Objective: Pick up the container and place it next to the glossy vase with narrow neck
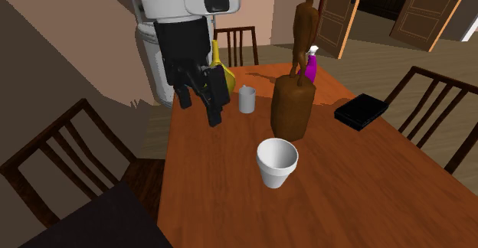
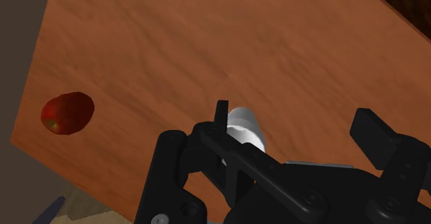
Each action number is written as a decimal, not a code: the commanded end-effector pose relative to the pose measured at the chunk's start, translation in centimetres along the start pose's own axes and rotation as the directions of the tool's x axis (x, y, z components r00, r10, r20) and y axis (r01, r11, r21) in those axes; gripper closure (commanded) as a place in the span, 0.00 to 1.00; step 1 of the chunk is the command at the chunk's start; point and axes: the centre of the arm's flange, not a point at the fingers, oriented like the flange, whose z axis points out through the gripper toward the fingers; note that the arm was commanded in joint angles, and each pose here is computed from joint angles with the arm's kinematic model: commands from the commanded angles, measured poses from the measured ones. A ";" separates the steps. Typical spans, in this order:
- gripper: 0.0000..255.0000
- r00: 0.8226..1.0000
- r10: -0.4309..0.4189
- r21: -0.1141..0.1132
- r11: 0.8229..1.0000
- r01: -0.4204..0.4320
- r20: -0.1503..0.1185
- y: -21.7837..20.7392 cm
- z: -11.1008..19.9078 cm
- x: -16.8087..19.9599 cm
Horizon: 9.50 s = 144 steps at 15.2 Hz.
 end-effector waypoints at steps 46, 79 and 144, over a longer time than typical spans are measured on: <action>1.00 0.998 -0.046 0.085 0.995 0.042 0.038 -1.6 23.7 21.6; 1.00 0.998 -0.046 0.085 0.995 0.042 0.038 0.5 7.0 21.3; 1.00 0.998 -0.046 0.085 0.995 0.042 0.038 -32.1 -17.2 16.1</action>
